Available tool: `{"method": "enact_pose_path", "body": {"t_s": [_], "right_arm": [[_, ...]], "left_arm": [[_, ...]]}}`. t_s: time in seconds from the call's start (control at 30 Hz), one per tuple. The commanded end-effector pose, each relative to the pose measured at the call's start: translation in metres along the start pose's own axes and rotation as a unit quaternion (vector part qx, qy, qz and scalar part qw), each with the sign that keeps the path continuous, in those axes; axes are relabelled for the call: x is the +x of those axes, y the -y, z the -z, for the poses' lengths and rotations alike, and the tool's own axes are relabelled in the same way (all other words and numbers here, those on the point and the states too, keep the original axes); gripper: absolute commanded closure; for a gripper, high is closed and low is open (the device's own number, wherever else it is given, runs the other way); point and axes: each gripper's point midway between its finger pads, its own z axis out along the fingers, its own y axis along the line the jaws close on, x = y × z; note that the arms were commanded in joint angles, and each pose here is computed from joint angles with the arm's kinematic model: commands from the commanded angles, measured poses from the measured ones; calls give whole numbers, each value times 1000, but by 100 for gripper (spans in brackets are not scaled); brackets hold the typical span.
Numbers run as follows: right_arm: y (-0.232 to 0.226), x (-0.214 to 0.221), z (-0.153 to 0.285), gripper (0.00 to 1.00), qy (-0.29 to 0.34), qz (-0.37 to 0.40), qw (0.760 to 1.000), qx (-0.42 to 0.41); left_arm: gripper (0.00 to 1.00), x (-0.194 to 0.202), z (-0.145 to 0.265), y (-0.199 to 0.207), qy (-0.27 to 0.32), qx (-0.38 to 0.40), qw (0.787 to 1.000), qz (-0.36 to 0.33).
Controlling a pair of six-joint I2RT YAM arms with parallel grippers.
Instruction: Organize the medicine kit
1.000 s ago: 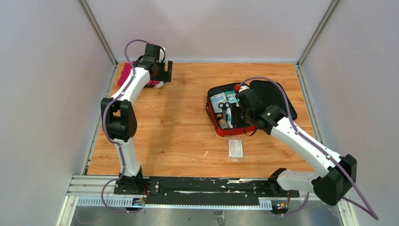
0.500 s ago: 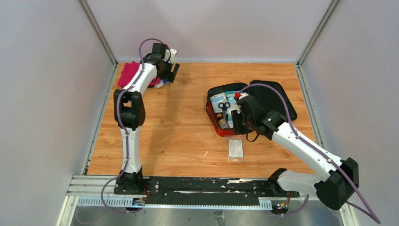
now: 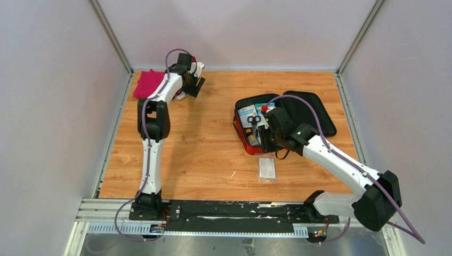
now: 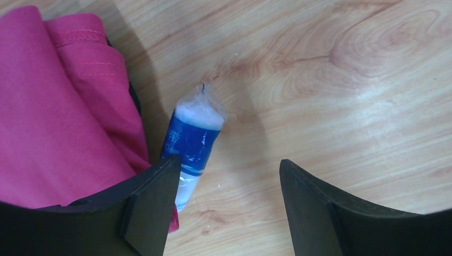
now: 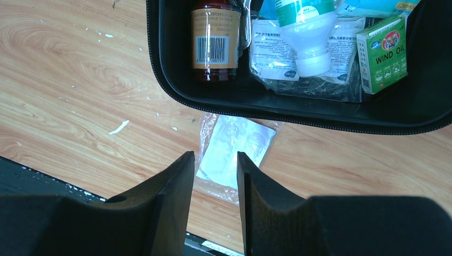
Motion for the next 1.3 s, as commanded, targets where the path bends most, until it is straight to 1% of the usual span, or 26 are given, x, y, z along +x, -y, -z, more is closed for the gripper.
{"method": "enact_pose_path", "body": {"t_s": [0.0,0.1,0.2,0.47,0.7,0.8,0.9,1.07,1.17,1.23,1.27], "right_arm": [[-2,3,-4,60,-10,10,1000,-6],[-3,3,-4,60,-10,10,1000,-6],[-3,4,-7,60,-15,11,1000,-7],[-5,5,-9,61,-21,11,1000,-11],[-6,5,-10,62,-22,11,1000,-12],[-7,3,-8,62,-18,10,1000,-14],[-7,0,-4,62,-10,5,1000,-16],[-6,-10,12,62,24,-15,1000,-14],[3,-17,29,63,55,-35,998,5],[12,-22,42,63,81,-50,995,26],[18,-24,50,63,98,-59,993,39]], "left_arm": [[27,5,-12,-4,-16,-12,1000,-16],[27,13,-19,-12,-31,-34,999,-17],[30,19,-25,-13,-41,-40,998,-18],[38,29,-35,-19,-58,-61,996,-16],[50,38,-38,-19,-72,-72,995,-15],[59,36,-35,-13,-73,-77,994,-14],[69,29,-25,-3,-69,-84,994,-20],[79,12,5,12,-53,-110,992,-13],[87,3,34,21,-32,-107,993,23],[89,-7,59,33,-3,-79,995,60],[90,-17,79,37,22,-66,994,80]]}}
